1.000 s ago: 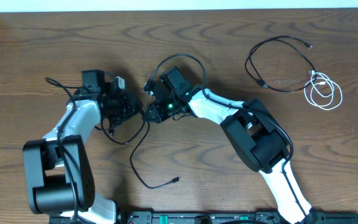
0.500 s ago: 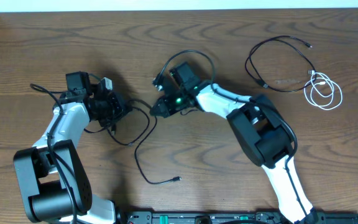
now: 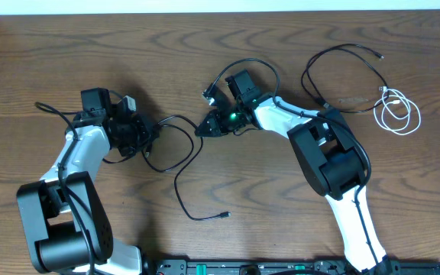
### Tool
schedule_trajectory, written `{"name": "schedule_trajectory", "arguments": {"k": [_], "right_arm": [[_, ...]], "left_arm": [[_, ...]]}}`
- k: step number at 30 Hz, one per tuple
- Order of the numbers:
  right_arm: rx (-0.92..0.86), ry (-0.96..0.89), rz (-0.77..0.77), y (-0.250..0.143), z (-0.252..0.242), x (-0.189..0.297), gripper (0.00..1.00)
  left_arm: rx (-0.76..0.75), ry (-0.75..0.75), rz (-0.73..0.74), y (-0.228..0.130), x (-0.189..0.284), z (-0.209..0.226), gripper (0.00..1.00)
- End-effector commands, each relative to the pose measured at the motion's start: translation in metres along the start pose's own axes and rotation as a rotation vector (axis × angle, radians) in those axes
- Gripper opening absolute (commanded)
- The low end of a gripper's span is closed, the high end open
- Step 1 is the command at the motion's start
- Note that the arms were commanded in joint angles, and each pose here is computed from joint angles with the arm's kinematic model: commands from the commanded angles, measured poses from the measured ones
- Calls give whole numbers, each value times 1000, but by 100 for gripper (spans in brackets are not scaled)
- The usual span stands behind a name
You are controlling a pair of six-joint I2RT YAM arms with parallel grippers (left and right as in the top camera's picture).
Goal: Untangle cables
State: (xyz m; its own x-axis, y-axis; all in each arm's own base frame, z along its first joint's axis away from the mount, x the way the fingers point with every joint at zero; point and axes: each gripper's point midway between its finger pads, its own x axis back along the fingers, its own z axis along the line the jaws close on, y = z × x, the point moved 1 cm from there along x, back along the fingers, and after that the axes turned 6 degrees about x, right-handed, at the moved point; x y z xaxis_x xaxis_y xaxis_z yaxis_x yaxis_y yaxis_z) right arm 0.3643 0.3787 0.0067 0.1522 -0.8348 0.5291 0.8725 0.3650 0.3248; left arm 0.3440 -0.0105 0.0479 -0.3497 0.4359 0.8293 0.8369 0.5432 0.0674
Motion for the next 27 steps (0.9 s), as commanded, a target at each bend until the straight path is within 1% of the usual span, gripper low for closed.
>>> {"name": "schedule_trajectory", "arguments": {"k": [1,7,11,17,22,27], "right_arm": [[-43,-64,55,-28,-27,-17,1],[43,-54,76,-33,-19,-26,1],[47,-53,77,-33,-19,-26,1],[-6,-30,63,-26,-14,-8,1],[148,-90,47,-11,13,24,1],[265,-146,27,0,42,44,1]], "left_arm": [[-18,32,-26,4,4,4,8],[-18,32,-26,4,4,4,8],[-18,32,-26,4,4,4,8],[-18,32,-25,4,4,4,8],[-18,32,-25,4,4,4,8],[-18,32,-25,3,4,4,8]]}}
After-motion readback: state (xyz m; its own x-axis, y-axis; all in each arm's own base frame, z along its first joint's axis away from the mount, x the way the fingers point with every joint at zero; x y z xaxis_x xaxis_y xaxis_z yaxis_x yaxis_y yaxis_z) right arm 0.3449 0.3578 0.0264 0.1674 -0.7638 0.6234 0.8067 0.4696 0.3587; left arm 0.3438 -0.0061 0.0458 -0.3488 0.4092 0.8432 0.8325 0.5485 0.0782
